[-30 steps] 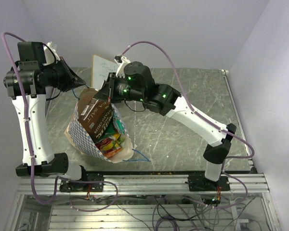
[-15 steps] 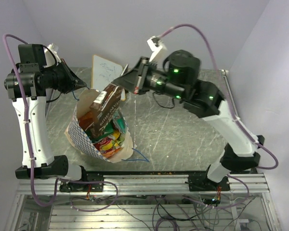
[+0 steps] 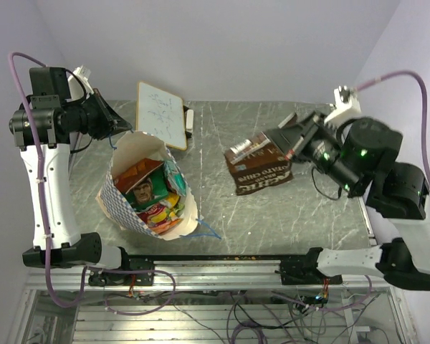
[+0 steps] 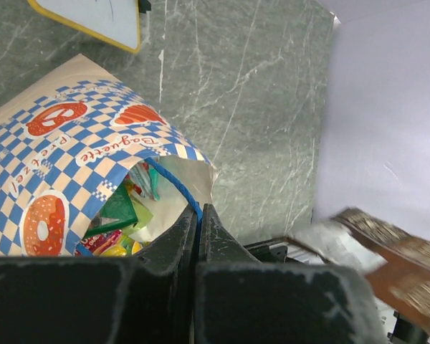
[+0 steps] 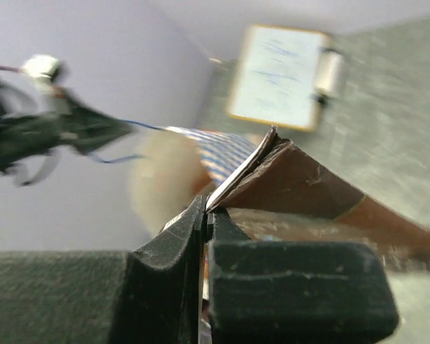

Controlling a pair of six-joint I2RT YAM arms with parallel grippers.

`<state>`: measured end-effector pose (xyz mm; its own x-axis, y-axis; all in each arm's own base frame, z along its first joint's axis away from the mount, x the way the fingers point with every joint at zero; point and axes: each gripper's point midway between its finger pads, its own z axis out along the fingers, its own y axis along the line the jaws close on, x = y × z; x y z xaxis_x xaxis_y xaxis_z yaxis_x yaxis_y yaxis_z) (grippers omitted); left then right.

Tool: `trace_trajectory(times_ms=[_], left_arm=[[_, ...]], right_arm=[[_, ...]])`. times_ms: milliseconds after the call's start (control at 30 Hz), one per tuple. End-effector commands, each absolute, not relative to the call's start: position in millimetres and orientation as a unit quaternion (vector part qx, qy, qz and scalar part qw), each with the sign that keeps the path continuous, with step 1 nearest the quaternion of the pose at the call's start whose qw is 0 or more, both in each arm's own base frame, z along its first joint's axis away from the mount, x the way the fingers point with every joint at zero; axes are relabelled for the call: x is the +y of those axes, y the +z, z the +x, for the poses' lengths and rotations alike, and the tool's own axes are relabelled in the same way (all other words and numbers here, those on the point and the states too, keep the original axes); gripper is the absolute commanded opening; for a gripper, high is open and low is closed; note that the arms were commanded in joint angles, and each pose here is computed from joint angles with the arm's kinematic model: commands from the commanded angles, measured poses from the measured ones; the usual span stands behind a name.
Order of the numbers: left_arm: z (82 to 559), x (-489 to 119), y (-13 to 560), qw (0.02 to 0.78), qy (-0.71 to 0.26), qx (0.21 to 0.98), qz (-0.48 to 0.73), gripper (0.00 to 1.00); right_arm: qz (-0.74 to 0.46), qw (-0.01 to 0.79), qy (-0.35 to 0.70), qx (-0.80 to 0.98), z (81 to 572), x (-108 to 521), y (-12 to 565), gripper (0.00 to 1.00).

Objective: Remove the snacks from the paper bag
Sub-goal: Place the snack at the center of the board.

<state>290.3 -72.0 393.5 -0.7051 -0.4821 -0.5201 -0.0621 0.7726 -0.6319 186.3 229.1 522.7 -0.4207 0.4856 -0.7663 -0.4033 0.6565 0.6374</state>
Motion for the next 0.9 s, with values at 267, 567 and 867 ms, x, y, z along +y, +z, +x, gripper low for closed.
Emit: trace_trajectory(times_ms=[267, 567, 867], left_arm=[[280.4, -88.4, 409.7, 0.371, -0.357, 0.847, -0.131, 0.07], [284.6, -90.3, 404.9, 0.365, -0.368, 0.844, -0.141, 0.07], [283.8, -87.5, 392.0, 0.352, -0.351, 0.859, -0.125, 0.07]], right_arm=[[0.253, 0.489, 0.211, 0.808, 167.7, 88.9, 333.5, 0.00], [0.220, 0.496, 0.112, 0.833, 185.3, 100.0, 279.6, 0.00], [0.153, 0.465, 0.045, 0.871, 313.7, 121.9, 209.3, 0.00]])
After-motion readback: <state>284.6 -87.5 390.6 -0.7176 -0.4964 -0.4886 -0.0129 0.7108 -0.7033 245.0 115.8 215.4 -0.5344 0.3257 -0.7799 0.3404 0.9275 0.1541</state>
